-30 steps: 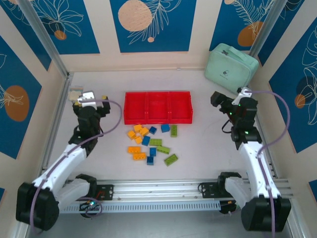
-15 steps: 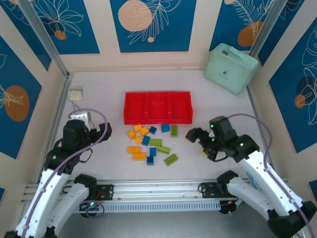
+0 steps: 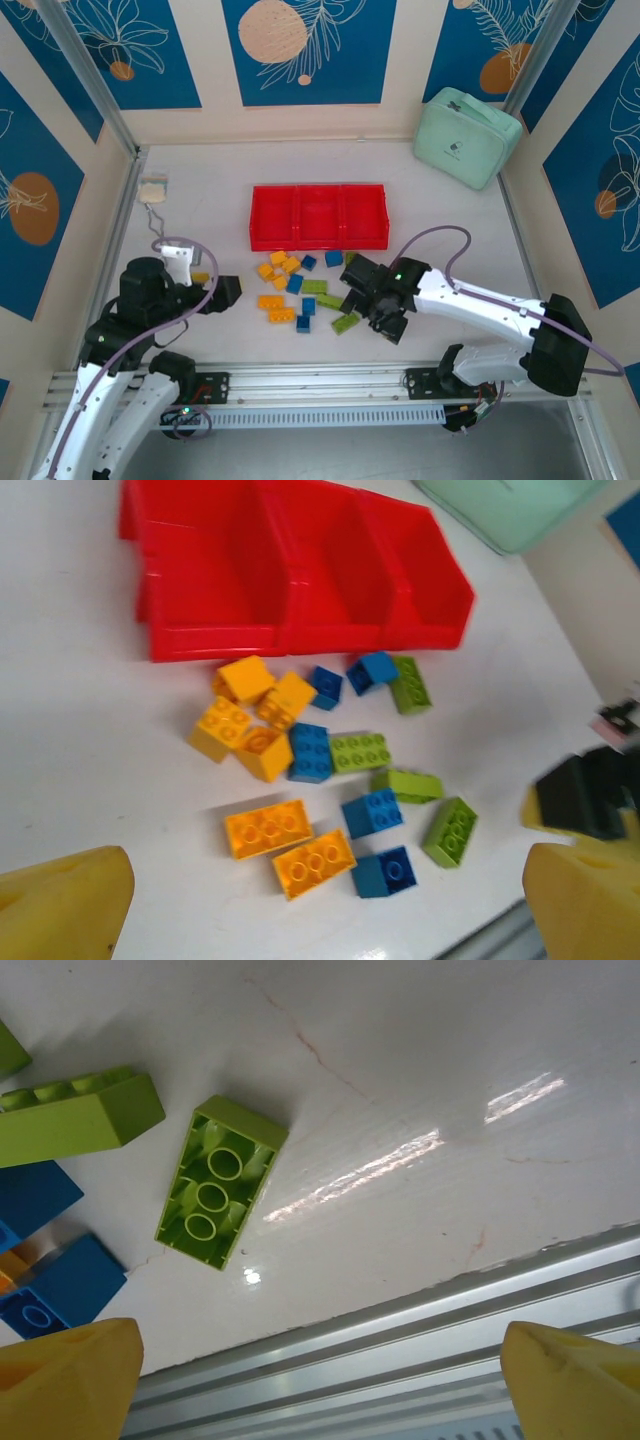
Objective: Sort the legos into containers by color
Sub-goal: Pick up the lego from the bottom-center of the table.
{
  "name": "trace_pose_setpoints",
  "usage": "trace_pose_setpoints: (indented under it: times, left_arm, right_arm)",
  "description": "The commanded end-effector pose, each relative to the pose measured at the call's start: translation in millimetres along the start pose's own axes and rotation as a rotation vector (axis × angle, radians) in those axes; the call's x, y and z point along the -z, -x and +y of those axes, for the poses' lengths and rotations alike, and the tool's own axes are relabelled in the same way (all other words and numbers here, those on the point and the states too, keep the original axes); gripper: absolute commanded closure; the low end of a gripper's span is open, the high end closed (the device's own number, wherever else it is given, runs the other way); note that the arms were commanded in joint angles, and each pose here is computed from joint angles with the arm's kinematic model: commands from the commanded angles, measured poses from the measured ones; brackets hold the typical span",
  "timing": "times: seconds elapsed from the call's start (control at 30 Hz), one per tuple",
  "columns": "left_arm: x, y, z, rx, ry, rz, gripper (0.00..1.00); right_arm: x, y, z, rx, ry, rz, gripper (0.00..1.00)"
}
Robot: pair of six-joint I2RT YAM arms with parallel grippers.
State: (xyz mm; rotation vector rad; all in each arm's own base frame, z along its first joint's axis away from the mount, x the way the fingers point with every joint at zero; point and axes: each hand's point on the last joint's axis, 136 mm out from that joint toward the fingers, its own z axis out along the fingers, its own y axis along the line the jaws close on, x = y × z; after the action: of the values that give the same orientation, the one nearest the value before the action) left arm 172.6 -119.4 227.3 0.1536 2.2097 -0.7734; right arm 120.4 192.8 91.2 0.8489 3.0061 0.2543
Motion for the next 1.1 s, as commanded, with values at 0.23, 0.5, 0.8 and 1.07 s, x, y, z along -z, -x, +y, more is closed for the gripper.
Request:
trace_pose_setpoints:
  times: [0.23, 0.5, 0.8, 1.07]
  left_arm:
    - [-2.0, -3.4, -20.0, -0.066, -0.135, -0.032, 0.01]
    - [1.0, -1.1, -18.8, -0.068, -0.125, -0.056, 0.01]
    - [0.3, -1.1, -17.8, -0.067, -0.123, -0.066, 0.01]
    - [-3.1, -0.7, -12.8, -0.057, -0.101, -0.069, 0.01]
  right_arm:
    - [-32.0, -5.6, 46.6, -0.034, 0.003, 0.011, 0.10]
    - [-59.0, -13.9, 46.9, -0.028, -0.026, 0.032, 0.15]
    - [-78.0, -12.4, 34.9, 0.004, -0.093, 0.020, 0.26]
    - [-87.0, 2.3, 15.4, 0.060, -0.111, -0.030, 0.34]
